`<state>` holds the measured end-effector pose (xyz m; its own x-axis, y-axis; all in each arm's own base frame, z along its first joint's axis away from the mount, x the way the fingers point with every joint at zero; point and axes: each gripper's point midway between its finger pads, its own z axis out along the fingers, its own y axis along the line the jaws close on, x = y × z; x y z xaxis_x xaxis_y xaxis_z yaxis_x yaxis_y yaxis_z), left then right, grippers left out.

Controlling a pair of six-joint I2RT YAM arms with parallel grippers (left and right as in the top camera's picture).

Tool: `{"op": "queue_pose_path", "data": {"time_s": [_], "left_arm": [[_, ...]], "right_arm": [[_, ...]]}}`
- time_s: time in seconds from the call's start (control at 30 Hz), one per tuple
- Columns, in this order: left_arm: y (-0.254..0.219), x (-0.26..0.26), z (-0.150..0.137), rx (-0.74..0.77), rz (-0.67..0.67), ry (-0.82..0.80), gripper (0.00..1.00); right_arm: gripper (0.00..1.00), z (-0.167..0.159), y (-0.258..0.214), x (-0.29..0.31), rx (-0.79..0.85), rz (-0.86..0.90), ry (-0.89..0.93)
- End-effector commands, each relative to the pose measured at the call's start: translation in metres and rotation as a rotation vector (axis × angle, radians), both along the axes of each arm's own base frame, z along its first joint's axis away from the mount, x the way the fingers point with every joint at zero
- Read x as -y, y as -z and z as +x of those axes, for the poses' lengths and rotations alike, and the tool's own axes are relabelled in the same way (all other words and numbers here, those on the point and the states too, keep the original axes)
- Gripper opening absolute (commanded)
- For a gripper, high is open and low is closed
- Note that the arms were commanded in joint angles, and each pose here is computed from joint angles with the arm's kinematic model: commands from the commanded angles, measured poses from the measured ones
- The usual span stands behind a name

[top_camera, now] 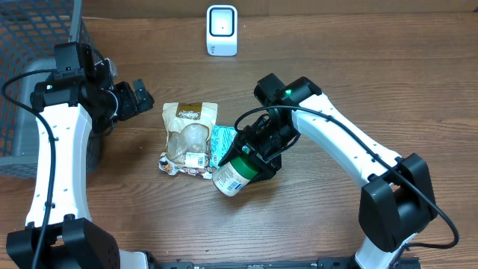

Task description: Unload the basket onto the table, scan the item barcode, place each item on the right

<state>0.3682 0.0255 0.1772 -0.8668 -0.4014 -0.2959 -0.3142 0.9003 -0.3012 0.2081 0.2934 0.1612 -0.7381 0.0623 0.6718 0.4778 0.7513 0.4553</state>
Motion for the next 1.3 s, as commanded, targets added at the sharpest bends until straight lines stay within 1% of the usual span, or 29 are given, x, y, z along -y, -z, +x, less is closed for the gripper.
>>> {"op": "queue_pose_path", "data": {"time_s": [0.0,0.23,0.3,0.37,0.4,0.43,0.47,0.5,0.53,0.57,0.63,0.73,0.77,0.83,0.87,0.93,1.0,1.03,1.1,1.13,1.17,1.2,1.23,1.27], "left_arm": [[-0.012,0.003,0.005,0.039,0.002,0.033,1.0],[-0.012,0.003,0.005,0.04,0.002,0.033,0.99],[-0.012,0.003,0.005,0.039,0.002,0.033,0.99],[-0.012,0.003,0.005,0.04,0.002,0.033,0.99],[-0.012,0.003,0.005,0.039,0.002,0.033,1.0],[-0.012,0.003,0.005,0.039,0.002,0.033,1.0],[-0.012,0.003,0.005,0.039,0.002,0.033,0.99],[-0.012,0.003,0.005,0.04,0.002,0.033,1.0],[-0.012,0.003,0.005,0.039,0.002,0.033,1.0],[-0.012,0.003,0.005,0.039,0.002,0.033,1.0],[-0.012,0.003,0.005,0.039,0.002,0.033,0.99],[-0.012,0.003,0.005,0.04,0.002,0.033,1.0],[-0.012,0.003,0.005,0.04,0.002,0.033,1.0],[-0.012,0.003,0.005,0.04,0.002,0.033,0.99],[-0.012,0.003,0.005,0.04,0.002,0.033,1.0],[-0.012,0.003,0.005,0.04,0.002,0.033,0.99],[-0.012,0.003,0.005,0.039,0.002,0.033,0.99],[-0.012,0.003,0.005,0.04,0.002,0.033,1.0],[-0.012,0.003,0.005,0.039,0.002,0.033,0.99],[-0.012,0.003,0.005,0.039,0.002,0.033,1.0],[-0.012,0.003,0.005,0.039,0.002,0.033,1.0],[-0.012,0.003,0.005,0.039,0.002,0.033,1.0],[-0.012,0.003,0.005,0.039,0.002,0.033,0.99],[-0.012,0.003,0.005,0.039,0.002,0.033,1.0]], "right_arm": [[0.54,0.001,-0.012,-0.005,0.012,0.032,0.0],[0.53,0.002,-0.012,-0.005,0.001,0.024,0.014],[0.53,0.009,-0.012,-0.009,0.042,0.048,0.013],[0.53,0.023,-0.006,-0.013,0.134,0.053,0.012],[0.5,0.036,0.001,-0.013,0.212,0.033,0.013],[0.44,0.045,0.006,-0.013,0.267,0.011,0.017],[0.42,0.058,0.012,-0.011,0.342,-0.021,0.024],[0.42,0.068,0.016,-0.011,0.397,-0.039,0.031],[0.43,0.08,0.017,-0.012,0.47,-0.038,0.023],[0.44,0.085,0.016,-0.014,0.509,-0.019,0.013],[0.44,0.097,0.005,-0.024,0.578,0.073,0.008],[0.44,0.105,-0.019,-0.038,0.598,0.242,0.016],[0.42,0.108,-0.033,-0.044,0.613,0.332,0.012],[0.34,0.113,-0.058,-0.052,0.639,0.477,0.007],[0.33,0.116,-0.07,-0.055,0.642,0.527,0.014],[0.3,0.122,-0.088,-0.058,0.665,0.579,0.022],[0.3,0.128,-0.105,-0.061,0.716,0.614,0.02],[0.3,0.132,-0.116,-0.063,0.758,0.634,0.017],[0.3,0.15,-0.14,-0.068,0.902,0.666,0.027],[0.31,0.156,-0.146,-0.069,0.948,0.668,0.036],[0.37,0.165,-0.155,-0.071,1.039,0.682,0.042],[0.44,0.169,-0.165,-0.072,1.135,0.717,0.02],[0.55,0.172,-0.174,-0.074,1.244,0.753,-0.019],[0.67,0.173,-0.178,-0.074,1.32,0.771,-0.052]]}}
